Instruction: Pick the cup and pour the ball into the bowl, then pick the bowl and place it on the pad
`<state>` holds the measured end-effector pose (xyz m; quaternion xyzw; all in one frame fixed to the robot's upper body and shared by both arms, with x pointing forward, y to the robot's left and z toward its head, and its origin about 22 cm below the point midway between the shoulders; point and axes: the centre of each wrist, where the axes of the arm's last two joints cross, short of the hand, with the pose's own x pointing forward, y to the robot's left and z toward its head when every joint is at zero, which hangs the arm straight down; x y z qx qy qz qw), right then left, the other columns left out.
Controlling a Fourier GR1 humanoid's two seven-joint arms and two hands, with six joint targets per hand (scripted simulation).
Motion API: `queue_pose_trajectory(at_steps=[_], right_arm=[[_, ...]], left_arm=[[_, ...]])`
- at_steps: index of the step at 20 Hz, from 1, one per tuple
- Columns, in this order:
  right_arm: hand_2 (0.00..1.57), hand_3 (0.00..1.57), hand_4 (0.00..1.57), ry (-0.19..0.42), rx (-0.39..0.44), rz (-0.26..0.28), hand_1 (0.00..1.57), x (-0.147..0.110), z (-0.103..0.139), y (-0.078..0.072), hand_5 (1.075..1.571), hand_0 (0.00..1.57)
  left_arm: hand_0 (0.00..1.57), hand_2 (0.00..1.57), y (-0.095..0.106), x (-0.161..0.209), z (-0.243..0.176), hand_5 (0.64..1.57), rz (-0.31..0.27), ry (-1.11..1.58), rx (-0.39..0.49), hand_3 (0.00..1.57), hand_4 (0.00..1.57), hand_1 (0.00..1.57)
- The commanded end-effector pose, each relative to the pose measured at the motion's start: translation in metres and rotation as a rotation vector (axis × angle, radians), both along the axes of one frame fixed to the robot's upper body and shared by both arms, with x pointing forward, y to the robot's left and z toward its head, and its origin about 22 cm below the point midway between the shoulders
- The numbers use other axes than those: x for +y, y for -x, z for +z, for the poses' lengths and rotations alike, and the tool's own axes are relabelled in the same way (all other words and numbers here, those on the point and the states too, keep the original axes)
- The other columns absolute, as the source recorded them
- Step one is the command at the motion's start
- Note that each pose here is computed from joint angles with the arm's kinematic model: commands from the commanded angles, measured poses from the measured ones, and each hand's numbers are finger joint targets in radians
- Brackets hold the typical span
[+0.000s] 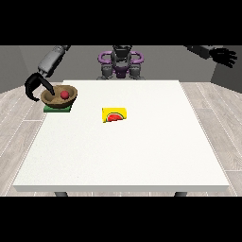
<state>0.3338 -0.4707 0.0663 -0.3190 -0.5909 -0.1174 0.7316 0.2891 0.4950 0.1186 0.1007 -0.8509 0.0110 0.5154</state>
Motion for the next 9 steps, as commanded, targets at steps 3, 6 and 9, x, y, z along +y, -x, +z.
queue_pose_trajectory(at_steps=[3, 6, 9], right_arm=[[0.00, 0.00, 0.00, -0.022, 0.067, -0.022, 0.00, -0.008, 0.009, -0.005, 1.361, 0.00], [0.00, 0.00, 0.00, -0.030, 0.112, 0.021, 0.00, -0.003, 0.010, -0.007, 1.356, 0.00], [0.00, 0.00, 0.48, -0.066, 0.104, 0.219, 0.00, 0.057, 0.020, -0.044, 1.434, 0.00]], left_arm=[[0.00, 0.00, -0.025, -0.063, -0.002, 1.569, -0.123, -0.017, 0.078, 0.00, 1.01, 0.00], [0.00, 0.00, -0.031, -0.103, -0.027, 1.559, -0.157, 0.008, 0.197, 0.00, 0.90, 0.00], [0.00, 0.00, -0.016, -0.081, -0.068, 1.559, -0.066, 0.031, 0.366, 0.00, 0.90, 0.00]])
